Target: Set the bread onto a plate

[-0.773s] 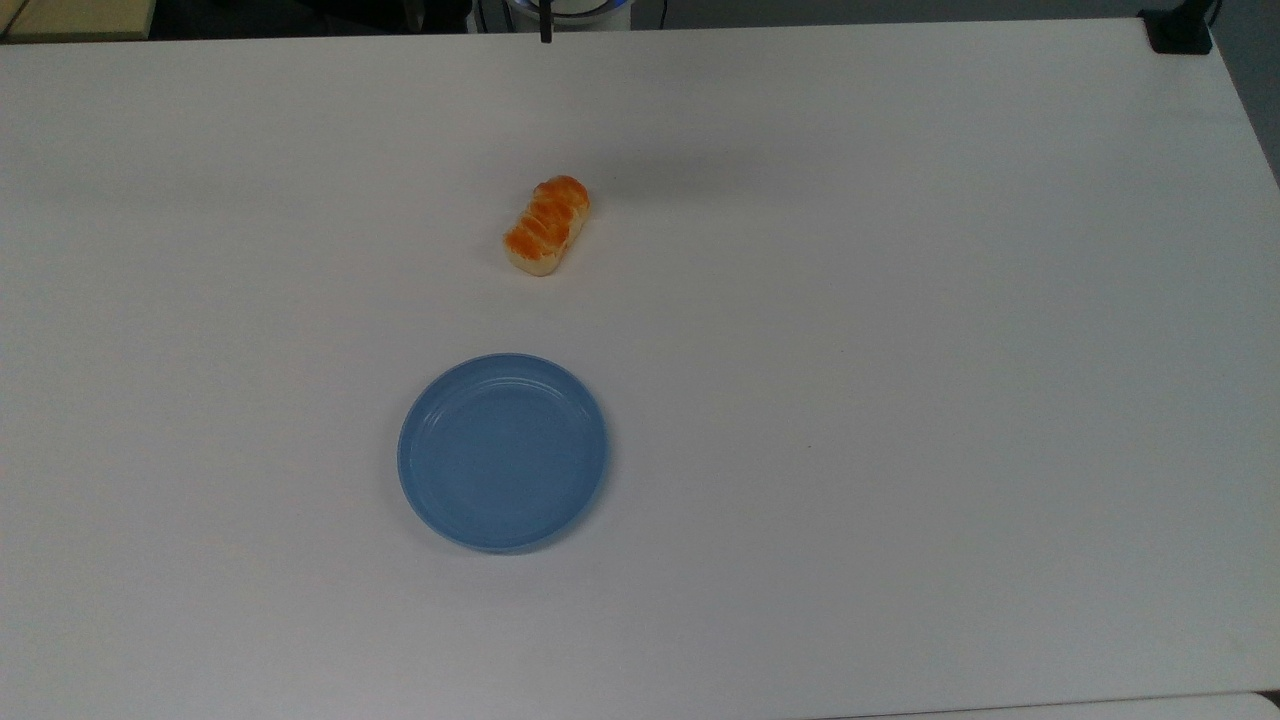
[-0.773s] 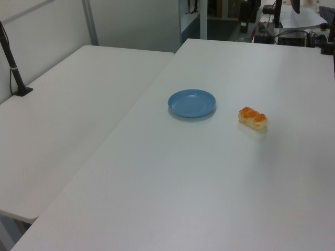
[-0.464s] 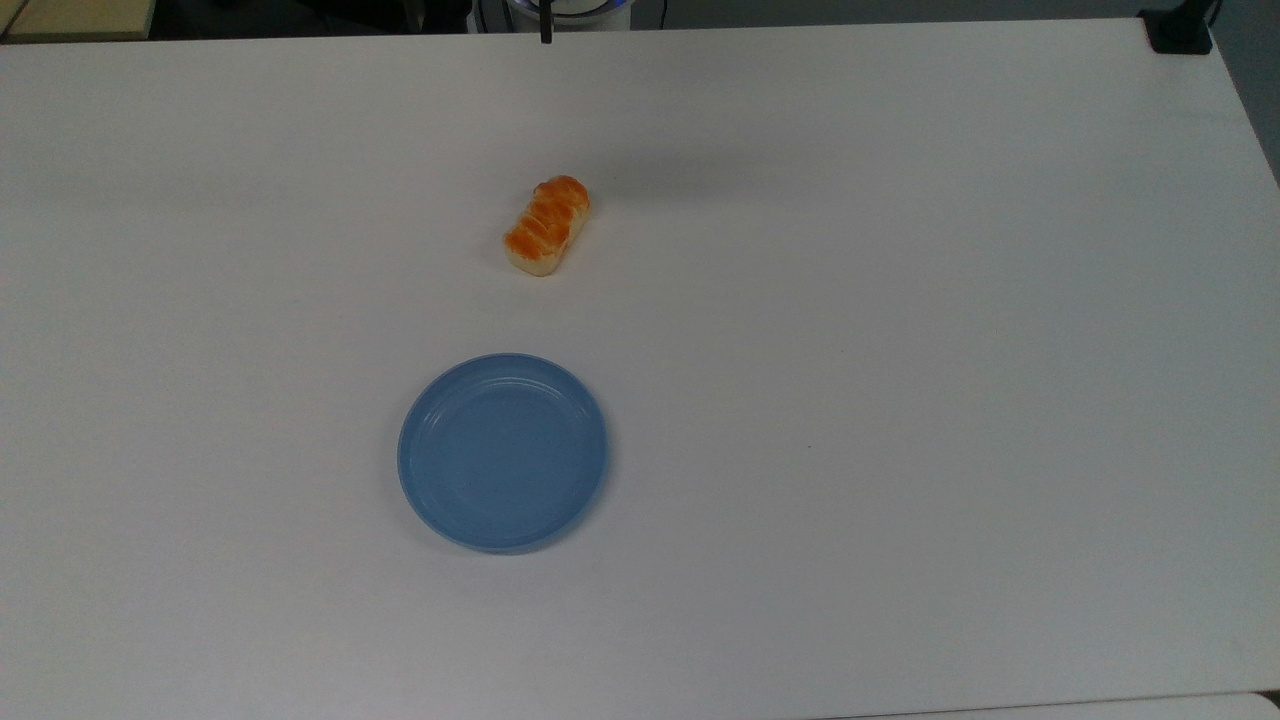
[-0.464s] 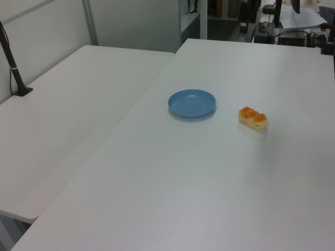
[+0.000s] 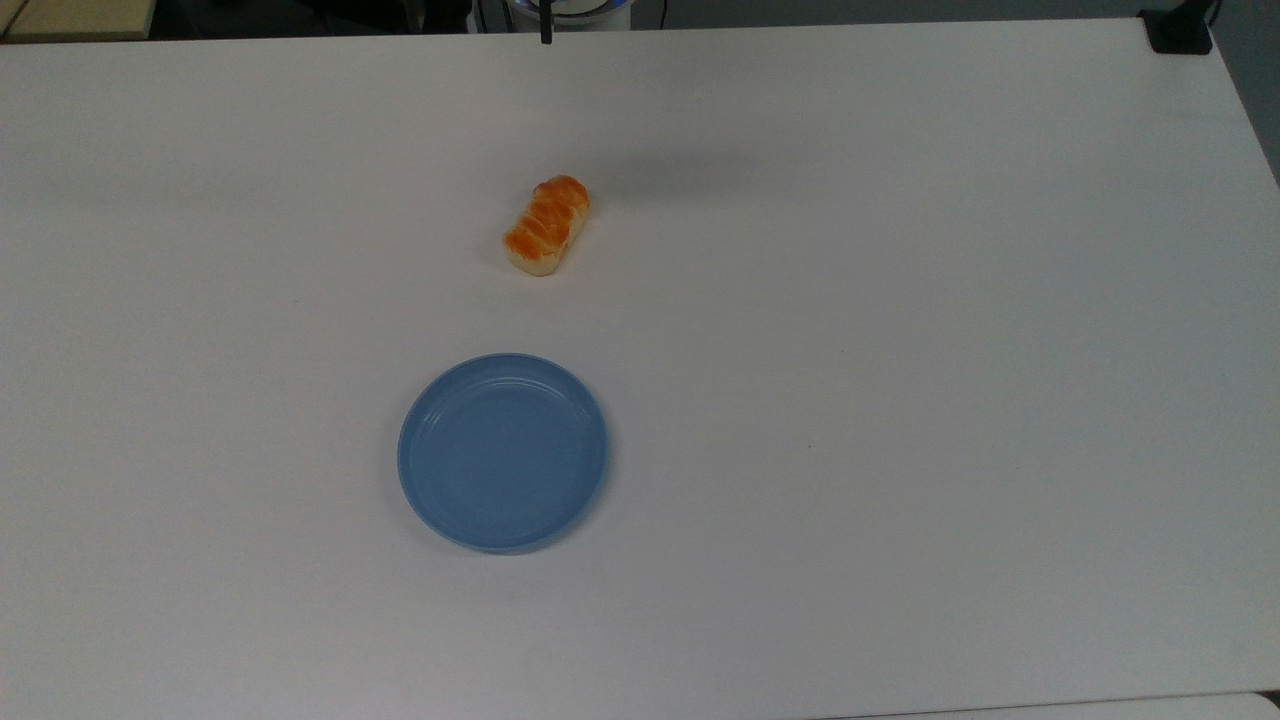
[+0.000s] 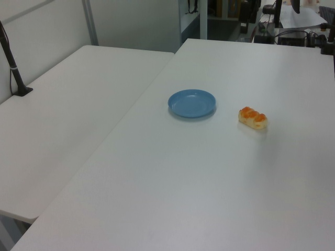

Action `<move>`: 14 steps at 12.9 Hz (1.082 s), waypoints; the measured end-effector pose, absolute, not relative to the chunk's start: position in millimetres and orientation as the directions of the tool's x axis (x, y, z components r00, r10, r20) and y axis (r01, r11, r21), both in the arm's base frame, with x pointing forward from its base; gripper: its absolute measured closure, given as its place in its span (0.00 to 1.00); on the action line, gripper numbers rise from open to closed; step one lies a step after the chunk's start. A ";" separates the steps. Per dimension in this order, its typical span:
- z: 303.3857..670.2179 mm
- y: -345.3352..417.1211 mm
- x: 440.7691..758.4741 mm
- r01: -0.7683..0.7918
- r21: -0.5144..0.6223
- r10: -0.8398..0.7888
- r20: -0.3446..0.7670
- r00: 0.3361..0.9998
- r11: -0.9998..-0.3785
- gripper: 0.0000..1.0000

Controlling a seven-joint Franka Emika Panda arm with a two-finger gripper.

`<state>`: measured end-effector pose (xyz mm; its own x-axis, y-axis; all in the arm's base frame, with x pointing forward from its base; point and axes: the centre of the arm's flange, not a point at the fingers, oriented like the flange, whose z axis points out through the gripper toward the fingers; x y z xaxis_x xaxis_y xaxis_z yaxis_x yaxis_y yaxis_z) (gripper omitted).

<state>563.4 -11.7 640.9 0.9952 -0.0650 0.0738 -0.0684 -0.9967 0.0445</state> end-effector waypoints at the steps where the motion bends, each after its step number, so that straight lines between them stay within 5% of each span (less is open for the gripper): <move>1: 640.6 -11.7 563.5 -0.068 0.044 -0.065 0.073 0.995 -0.997 0.00; 14: 626.5 -9.8 563.2 -0.066 0.040 -0.065 0.044 0.997 -0.997 0.00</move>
<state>563.2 -9.8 626.5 0.9970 -0.0645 0.0436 -0.0663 -0.9970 0.0403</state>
